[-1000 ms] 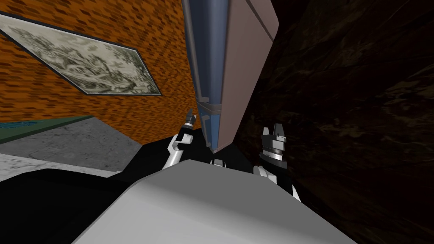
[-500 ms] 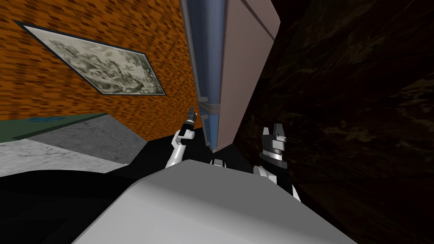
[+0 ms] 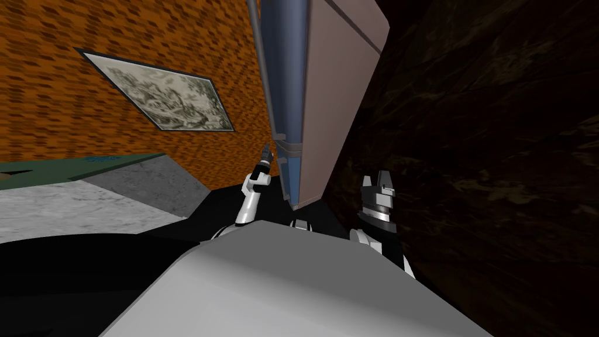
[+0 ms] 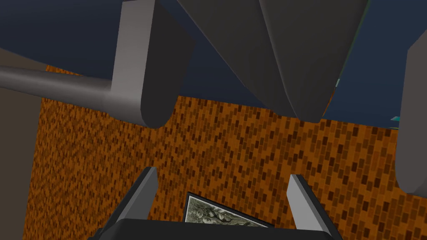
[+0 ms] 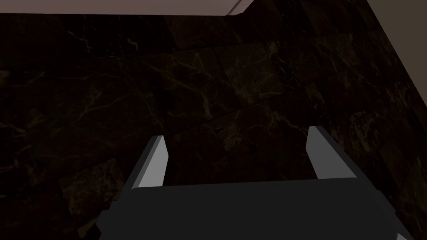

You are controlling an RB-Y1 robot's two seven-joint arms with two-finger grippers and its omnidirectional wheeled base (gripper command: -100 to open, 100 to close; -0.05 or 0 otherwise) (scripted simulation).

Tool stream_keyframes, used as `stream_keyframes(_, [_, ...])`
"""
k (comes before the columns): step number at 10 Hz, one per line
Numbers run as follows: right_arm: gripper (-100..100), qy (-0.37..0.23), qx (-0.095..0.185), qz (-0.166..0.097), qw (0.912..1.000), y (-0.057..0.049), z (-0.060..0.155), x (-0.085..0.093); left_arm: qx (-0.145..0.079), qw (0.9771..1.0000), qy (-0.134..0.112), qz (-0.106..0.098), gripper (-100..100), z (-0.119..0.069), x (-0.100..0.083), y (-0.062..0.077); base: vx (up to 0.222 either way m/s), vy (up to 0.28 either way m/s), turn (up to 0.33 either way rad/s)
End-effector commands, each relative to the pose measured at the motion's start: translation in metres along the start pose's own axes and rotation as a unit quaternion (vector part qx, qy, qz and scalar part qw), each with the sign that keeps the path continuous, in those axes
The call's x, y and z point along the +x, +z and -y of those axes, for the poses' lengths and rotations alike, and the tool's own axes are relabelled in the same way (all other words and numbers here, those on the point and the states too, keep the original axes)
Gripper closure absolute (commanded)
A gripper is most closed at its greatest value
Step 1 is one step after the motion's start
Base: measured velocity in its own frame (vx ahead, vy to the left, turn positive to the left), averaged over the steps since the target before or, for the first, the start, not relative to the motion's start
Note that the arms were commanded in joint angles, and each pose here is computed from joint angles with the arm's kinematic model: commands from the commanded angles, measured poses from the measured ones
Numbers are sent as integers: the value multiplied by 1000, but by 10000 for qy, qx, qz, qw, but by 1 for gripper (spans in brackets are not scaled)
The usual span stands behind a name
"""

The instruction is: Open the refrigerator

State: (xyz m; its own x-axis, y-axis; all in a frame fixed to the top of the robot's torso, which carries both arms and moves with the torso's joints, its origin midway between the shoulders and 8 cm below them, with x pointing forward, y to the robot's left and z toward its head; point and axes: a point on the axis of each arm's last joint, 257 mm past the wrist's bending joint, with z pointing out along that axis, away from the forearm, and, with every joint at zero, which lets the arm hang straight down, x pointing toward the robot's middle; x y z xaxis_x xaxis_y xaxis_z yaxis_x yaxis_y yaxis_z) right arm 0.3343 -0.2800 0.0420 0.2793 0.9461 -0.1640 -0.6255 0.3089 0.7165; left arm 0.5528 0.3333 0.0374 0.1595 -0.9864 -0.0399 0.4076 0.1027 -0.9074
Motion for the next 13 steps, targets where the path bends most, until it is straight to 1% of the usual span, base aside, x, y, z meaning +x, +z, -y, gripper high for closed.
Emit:
stream_keyframes(1, [0,0,0,0,10000,0,0,0,-245,9997,-64,68,-100,-10,3,21,-27,-137,156])
stream_keyframes(2, [0,1,0,0,10000,0,0,0,-321,9994,-98,83,-100,-12,5,30,-26,-127,131])
stream_keyframes(3, [0,1,0,0,10000,0,0,0,-258,9996,-116,68,-100,-5,8,34,-16,-83,46])
stream_keyframes(4, [0,0,-1,0,10000,0,0,0,-336,9993,-149,79,-100,-6,10,43,-27,-78,95])
stream_keyframes(5, [0,0,0,0,10000,0,0,0,-452,9988,-167,97,-100,-11,11,50,-34,-104,157])
stream_keyframes(6, [0,0,0,0,10000,0,0,0,-403,9990,-181,85,-100,-6,13,53,-13,-76,49])
stream_keyframes(9, [0,0,0,0,10000,0,0,0,-626,9977,-231,99,-100,-6,18,76,-12,-101,123])
stream_keyframes(10, [0,0,0,0,10000,0,0,0,-595,9979,-240,91,-100,-3,19,78,-12,-75,29])
stream_keyframes(13, [0,0,0,0,10000,0,0,0,-733,9970,-251,94,-100,4,22,99,-32,-64,95])
